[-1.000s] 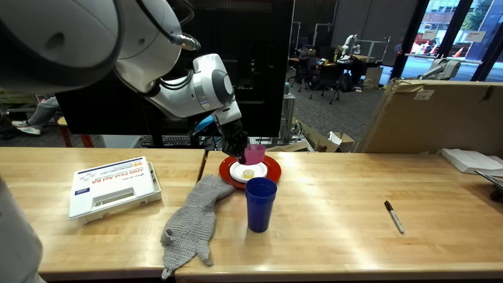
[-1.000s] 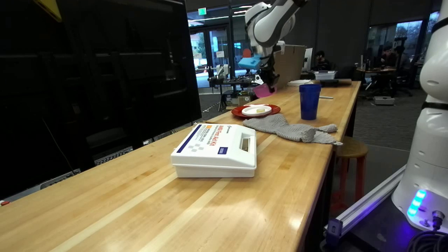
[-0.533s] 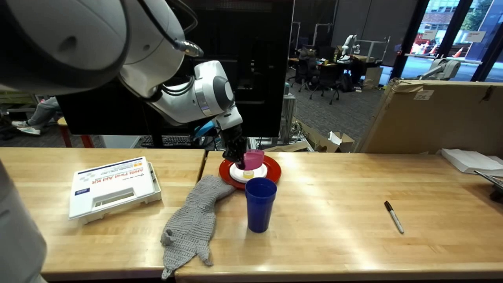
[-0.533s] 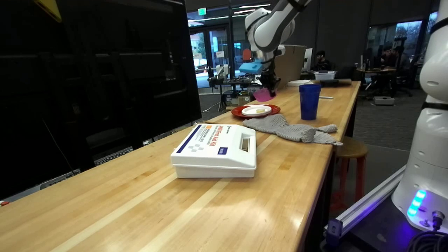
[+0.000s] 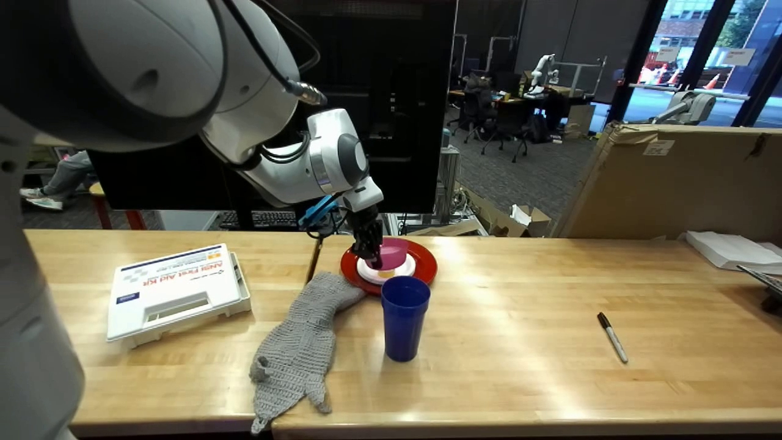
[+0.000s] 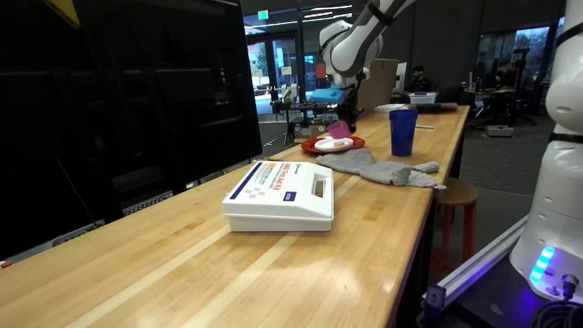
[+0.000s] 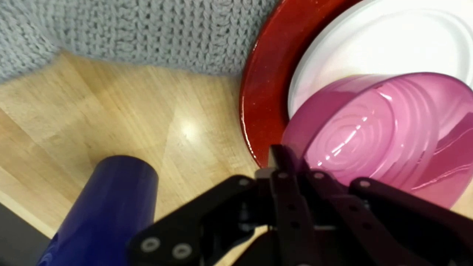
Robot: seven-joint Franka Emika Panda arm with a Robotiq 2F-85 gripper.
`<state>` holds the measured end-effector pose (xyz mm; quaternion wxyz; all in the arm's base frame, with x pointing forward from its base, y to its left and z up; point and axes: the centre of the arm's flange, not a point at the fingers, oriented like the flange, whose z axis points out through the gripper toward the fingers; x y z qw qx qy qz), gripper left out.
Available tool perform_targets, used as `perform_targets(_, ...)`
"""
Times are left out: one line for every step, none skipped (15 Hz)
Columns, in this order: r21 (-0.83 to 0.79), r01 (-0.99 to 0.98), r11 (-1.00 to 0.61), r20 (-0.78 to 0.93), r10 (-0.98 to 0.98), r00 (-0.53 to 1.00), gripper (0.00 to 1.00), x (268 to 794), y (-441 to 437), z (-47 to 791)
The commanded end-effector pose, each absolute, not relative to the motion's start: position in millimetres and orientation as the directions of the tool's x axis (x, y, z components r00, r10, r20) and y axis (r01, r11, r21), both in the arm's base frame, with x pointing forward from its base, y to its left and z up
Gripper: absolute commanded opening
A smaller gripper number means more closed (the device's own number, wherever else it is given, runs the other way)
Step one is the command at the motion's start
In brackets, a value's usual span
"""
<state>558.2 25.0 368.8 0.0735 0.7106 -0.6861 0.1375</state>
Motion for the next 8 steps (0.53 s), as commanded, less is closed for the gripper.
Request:
perform_targets(-0.115, -0.989, -0.092, 0.282, -0.958, 0.056, 0.01, 563, 24, 368)
perform_targets(-0.120, -0.987, -0.105, 0.276, -0.959, 0.069, 0.01, 565, 26, 365)
perform_targets(-0.124, -0.985, -0.116, 0.273, -0.959, 0.079, 0.01, 568, 27, 363)
perform_targets(-0.128, -0.984, -0.125, 0.268, -0.959, 0.087, 0.01, 570, 28, 361)
perform_targets(-0.134, -0.982, -0.131, 0.263, -0.960, 0.092, 0.01, 573, 28, 359)
perform_targets(-0.139, -0.981, -0.136, 0.260, -0.961, 0.097, 0.01, 575, 28, 358)
perform_targets(-0.141, -0.980, -0.143, 0.258, -0.961, 0.104, 0.01, 577, 28, 356)
perform_targets(-0.143, -0.978, -0.149, 0.257, -0.960, 0.109, 0.01, 579, 28, 353)
